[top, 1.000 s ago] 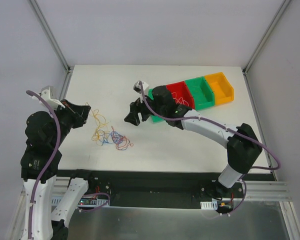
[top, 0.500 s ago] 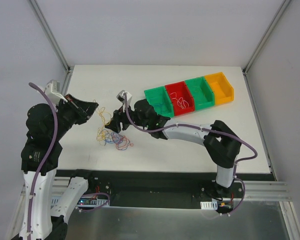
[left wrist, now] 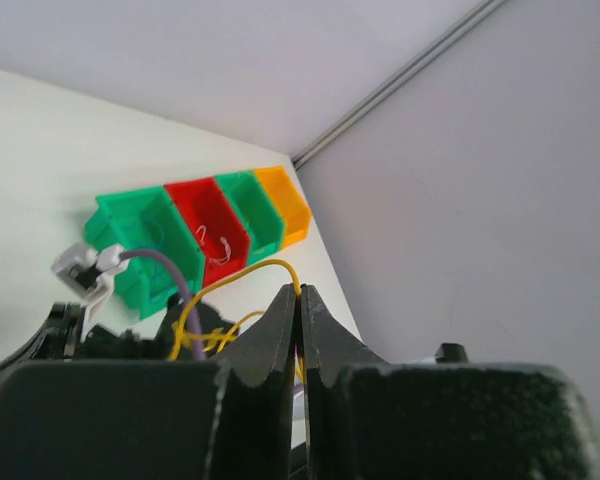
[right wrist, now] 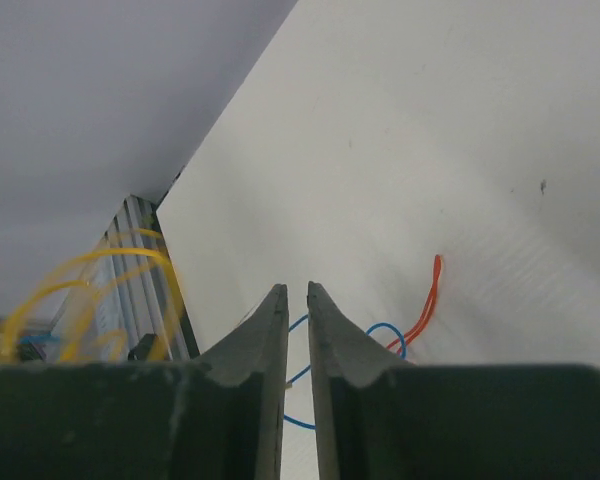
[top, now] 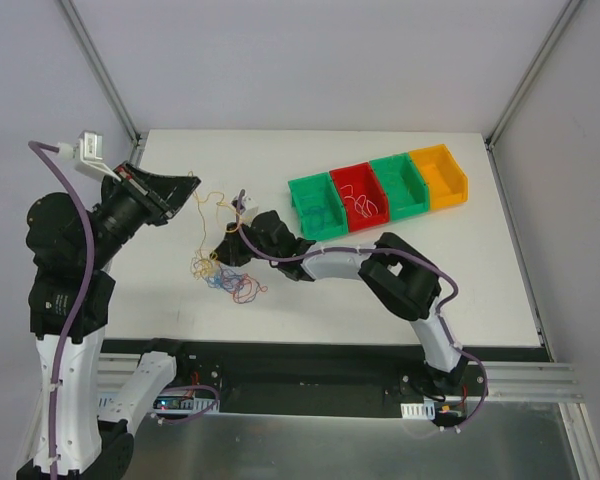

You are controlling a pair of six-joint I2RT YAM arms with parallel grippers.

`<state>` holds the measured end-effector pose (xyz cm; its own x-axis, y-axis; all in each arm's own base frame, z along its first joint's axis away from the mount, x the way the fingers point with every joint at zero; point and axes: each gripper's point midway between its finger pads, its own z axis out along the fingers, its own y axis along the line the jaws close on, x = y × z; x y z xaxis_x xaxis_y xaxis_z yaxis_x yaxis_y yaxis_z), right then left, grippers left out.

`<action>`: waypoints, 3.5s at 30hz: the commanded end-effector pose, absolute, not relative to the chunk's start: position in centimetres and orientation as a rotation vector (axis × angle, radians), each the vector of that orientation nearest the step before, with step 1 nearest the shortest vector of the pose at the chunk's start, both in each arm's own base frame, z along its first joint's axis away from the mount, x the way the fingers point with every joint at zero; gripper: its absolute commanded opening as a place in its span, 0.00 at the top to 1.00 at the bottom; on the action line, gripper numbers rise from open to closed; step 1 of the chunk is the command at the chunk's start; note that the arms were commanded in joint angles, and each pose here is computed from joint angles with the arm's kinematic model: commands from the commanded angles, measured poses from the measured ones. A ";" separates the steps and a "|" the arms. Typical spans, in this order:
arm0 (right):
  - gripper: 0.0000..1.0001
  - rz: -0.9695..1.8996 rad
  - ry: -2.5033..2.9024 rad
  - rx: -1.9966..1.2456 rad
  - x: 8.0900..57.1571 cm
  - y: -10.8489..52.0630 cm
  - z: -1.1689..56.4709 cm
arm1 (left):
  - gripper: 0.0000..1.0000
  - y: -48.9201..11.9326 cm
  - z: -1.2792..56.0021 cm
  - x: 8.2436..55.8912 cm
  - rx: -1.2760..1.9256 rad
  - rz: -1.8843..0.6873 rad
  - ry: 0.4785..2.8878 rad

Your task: Untangle the cables

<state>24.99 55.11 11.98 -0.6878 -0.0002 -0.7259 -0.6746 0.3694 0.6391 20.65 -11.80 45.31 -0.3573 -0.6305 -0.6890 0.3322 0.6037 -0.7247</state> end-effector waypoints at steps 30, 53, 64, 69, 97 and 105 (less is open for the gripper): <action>0.25 1.389 1.560 -0.753 22.0 48.5 23.6 | 1.00 -11.9 55.3 22.5 -0.156 -1.092 1.324; 0.43 1.026 1.722 -0.438 28.1 50.1 20.3 | 1.00 -12.6 56.2 22.1 -0.144 -1.180 1.294; 0.99 1.005 2.014 -0.252 30.6 46.4 13.0 | 1.00 -10.8 66.1 17.1 -0.007 -1.015 1.028; 0.99 1.001 2.129 -0.284 29.5 45.3 10.5 | 1.00 -10.7 70.6 15.0 0.056 -0.986 0.926; 0.25 0.809 2.092 -0.716 24.8 40.4 16.3 | 1.00 -7.6 69.3 16.6 -0.079 -0.837 0.876; 0.04 1.017 1.615 -0.840 21.2 45.8 28.2 | 1.00 -7.6 68.3 17.1 -0.102 -0.858 0.880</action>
<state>22.02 42.39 23.48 -0.4026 -0.1137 -0.9083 -0.8105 0.5055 0.2960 18.80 -8.25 66.54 0.2657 -0.6835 -0.6799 0.5934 0.6718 -0.4434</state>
